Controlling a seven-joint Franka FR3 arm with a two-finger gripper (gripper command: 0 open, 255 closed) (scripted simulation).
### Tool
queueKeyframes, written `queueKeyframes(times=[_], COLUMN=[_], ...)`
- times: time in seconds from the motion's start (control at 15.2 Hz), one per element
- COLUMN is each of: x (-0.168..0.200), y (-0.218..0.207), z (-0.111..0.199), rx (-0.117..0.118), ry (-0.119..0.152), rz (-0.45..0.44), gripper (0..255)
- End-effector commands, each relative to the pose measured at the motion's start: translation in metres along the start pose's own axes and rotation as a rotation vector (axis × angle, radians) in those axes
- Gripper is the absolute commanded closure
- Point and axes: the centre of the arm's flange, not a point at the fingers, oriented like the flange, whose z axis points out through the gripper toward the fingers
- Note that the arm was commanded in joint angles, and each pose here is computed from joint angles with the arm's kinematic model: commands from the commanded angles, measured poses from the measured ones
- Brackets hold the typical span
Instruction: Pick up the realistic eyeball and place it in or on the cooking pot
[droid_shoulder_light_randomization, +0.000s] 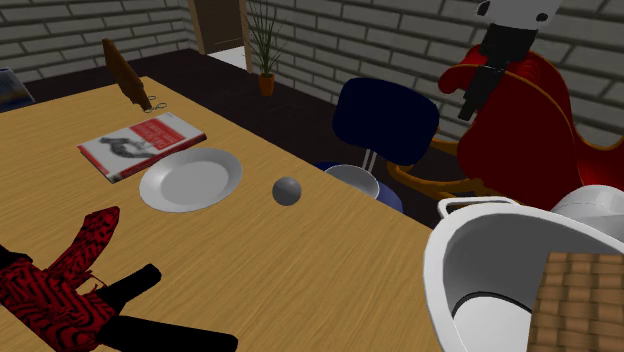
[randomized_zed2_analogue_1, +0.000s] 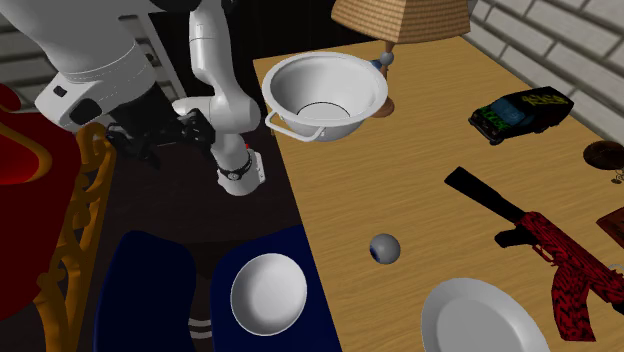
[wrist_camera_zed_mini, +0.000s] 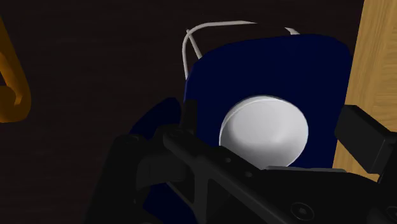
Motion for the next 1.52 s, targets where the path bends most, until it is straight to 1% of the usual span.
queueKeyframes(times=[0.0,0.73,1.45], x=[0.0,0.062,0.134], y=[0.0,-0.133,-0.26], z=[0.0,0.034,0.074], rx=[0.0,-0.034,-0.068], ry=[0.0,-0.018,-0.036], rz=[0.0,0.091,0.183], gripper=[0,0,0])
